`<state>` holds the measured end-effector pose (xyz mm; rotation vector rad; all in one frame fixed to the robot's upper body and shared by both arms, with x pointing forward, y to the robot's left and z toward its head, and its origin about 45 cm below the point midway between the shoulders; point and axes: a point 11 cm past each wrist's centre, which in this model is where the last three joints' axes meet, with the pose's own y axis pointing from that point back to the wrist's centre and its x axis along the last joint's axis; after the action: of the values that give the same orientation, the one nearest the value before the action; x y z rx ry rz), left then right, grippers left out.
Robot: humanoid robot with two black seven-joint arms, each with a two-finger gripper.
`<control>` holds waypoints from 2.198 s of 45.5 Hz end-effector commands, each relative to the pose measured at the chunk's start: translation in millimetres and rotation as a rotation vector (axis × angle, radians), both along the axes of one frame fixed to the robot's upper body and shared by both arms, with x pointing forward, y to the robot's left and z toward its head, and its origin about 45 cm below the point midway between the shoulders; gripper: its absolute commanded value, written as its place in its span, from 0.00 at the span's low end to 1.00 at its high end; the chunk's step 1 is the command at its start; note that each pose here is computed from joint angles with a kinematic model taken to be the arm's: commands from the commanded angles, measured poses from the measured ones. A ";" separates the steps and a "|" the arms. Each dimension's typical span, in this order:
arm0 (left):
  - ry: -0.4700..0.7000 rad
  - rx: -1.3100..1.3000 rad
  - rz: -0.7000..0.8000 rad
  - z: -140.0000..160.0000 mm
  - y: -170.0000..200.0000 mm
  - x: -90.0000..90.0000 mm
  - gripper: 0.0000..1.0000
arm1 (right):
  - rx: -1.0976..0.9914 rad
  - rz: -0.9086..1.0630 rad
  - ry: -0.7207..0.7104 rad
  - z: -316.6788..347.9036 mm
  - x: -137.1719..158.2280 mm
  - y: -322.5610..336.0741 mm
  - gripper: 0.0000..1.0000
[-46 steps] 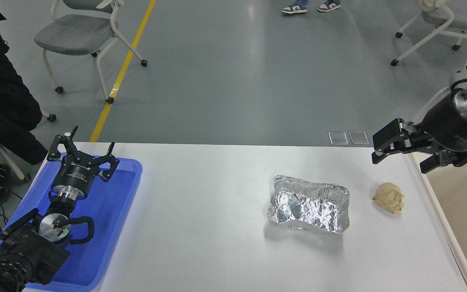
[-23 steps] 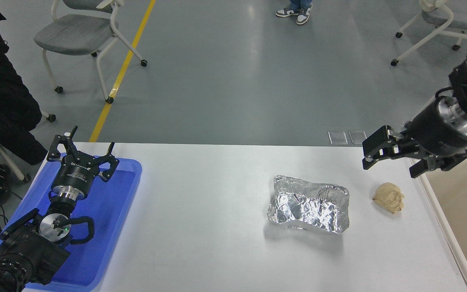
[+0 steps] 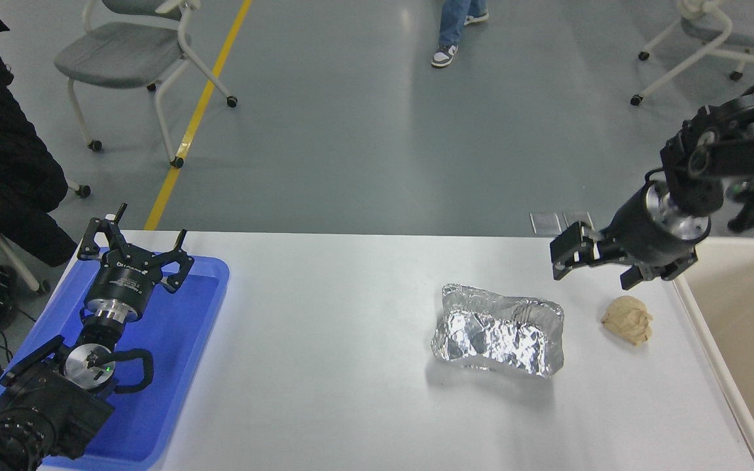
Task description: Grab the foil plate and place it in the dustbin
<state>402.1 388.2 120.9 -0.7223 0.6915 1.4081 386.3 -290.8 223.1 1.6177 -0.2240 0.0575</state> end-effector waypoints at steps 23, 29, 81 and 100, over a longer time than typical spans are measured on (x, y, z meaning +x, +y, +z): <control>0.001 0.002 0.001 0.0 1.0 -0.3 1.00 | -0.002 -0.032 0.052 -131.0 -24.7 1.4 1.00; 0.001 0.002 0.001 0.0 1.0 -0.3 1.00 | -0.005 -0.039 0.029 -143.2 -25.0 1.1 1.00; -0.001 0.001 0.002 0.6 0.9 0.2 1.00 | -0.097 0.133 0.002 -146.2 -16.4 7.9 0.00; -0.001 0.001 0.002 0.6 0.9 0.2 1.00 | -0.027 0.139 0.049 -37.4 -21.3 -0.9 0.00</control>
<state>402.5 389.0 121.7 -0.7233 0.6895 1.4090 367.5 -288.5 116.1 1.5632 -0.0828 0.1282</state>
